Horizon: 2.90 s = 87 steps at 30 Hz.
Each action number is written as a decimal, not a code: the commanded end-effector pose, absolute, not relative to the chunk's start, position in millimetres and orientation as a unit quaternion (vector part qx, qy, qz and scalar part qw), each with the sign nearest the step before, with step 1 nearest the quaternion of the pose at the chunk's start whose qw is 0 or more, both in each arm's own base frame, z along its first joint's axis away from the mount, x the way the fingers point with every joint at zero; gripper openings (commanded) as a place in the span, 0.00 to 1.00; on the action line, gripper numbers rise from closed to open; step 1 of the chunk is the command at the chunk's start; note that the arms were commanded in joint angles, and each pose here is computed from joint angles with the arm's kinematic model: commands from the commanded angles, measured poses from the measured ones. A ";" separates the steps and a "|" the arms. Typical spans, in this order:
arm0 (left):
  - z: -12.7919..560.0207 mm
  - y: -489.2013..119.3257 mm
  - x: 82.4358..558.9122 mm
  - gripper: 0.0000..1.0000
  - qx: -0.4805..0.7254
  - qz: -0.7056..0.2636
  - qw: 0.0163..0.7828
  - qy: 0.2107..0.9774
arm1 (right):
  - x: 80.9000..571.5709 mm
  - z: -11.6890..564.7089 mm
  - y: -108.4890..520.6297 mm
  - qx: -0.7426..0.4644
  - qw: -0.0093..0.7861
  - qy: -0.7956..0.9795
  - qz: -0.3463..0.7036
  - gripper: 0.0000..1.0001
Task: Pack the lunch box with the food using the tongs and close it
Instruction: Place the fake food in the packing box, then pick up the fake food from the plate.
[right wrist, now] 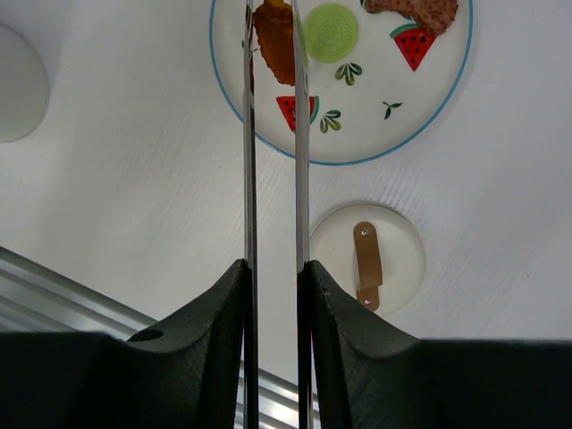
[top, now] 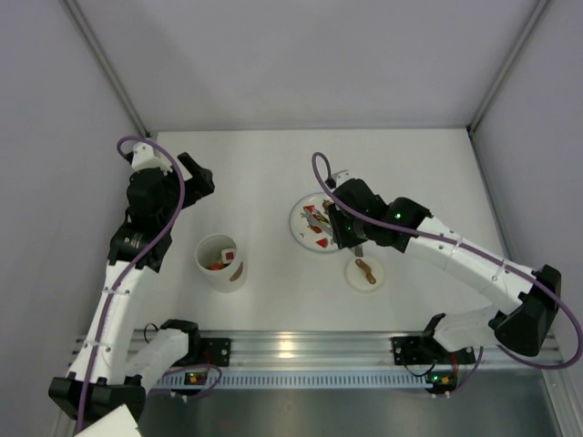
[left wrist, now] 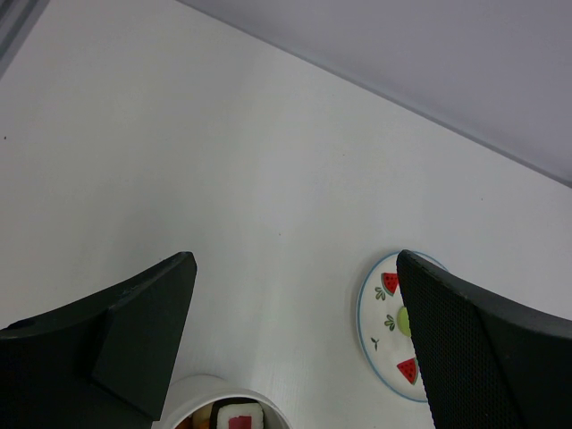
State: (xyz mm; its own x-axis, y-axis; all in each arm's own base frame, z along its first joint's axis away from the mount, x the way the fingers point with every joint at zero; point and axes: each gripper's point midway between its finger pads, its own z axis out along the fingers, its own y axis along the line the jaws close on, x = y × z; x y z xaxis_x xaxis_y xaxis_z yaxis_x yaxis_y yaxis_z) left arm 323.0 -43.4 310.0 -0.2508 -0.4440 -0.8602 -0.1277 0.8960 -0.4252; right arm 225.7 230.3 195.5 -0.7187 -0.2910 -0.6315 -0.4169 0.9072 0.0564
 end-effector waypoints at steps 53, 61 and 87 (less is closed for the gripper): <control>313.3 -41.8 325.5 0.99 -0.184 -0.137 0.591 0.773 | 129.3 318.6 392.2 -0.342 0.372 0.827 0.248 0.27; 313.0 -41.3 324.9 0.99 -0.184 -0.135 0.591 0.774 | 186.0 311.1 307.8 -0.237 0.411 0.861 0.182 0.31; 311.0 -42.3 325.5 0.99 -0.183 -0.136 0.589 0.776 | 269.6 167.3 251.0 -0.154 0.334 0.928 0.052 0.48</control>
